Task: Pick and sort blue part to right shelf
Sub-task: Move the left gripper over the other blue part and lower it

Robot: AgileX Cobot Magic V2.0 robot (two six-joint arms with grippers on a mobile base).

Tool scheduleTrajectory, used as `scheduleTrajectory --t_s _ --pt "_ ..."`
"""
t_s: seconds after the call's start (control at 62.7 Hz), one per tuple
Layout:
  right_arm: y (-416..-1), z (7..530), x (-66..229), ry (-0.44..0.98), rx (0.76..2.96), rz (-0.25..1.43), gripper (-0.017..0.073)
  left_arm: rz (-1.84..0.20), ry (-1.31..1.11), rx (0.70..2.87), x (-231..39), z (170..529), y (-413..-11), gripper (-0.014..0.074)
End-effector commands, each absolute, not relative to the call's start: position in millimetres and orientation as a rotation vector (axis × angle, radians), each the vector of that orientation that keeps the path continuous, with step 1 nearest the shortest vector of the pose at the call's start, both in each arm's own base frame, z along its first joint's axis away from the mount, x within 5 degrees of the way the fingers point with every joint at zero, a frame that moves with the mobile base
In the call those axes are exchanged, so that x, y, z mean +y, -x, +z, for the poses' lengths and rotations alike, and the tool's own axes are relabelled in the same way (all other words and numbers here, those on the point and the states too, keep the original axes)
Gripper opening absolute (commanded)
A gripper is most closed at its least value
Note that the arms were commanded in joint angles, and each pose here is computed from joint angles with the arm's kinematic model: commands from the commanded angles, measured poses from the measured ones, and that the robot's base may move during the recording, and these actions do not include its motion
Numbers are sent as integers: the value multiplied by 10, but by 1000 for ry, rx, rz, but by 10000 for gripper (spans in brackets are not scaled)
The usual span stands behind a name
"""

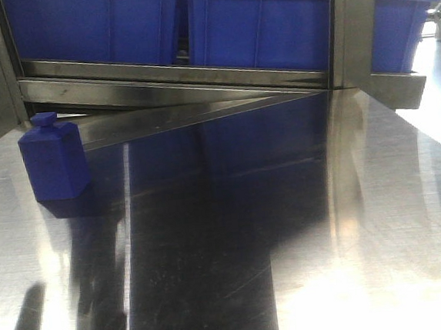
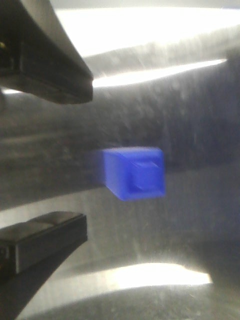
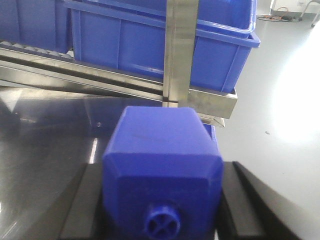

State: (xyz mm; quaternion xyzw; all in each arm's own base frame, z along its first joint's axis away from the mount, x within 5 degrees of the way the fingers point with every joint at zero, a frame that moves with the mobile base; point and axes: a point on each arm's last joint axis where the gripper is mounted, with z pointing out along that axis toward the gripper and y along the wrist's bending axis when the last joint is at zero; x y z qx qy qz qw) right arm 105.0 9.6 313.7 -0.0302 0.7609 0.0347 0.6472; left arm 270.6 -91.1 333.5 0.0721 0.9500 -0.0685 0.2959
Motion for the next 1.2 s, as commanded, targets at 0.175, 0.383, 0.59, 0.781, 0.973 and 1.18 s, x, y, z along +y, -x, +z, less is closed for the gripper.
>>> scheduleTrajectory --t_s 0.175,0.383,0.59,0.781,0.973,1.18 --pt "-1048 3329 83 59 1607 68 330 -201 -169 2675 -1229 3471 -3352 512" --pt "-1048 3329 83 59 1607 68 330 -188 -164 2721 -1304 3464 -3557 512" --pt "-1048 3329 83 59 1607 68 330 -164 -155 2741 -1307 3386 -3602 512" --pt "-1048 3329 83 59 1607 68 330 -140 -135 2765 -1313 3288 -3652 512" --pt "-1048 3329 83 59 1607 68 330 -124 -112 2803 -1311 3214 -3659 512" --pt "-1048 3329 83 59 1607 68 330 -113 -67 2844 -1287 3074 -3644 512"
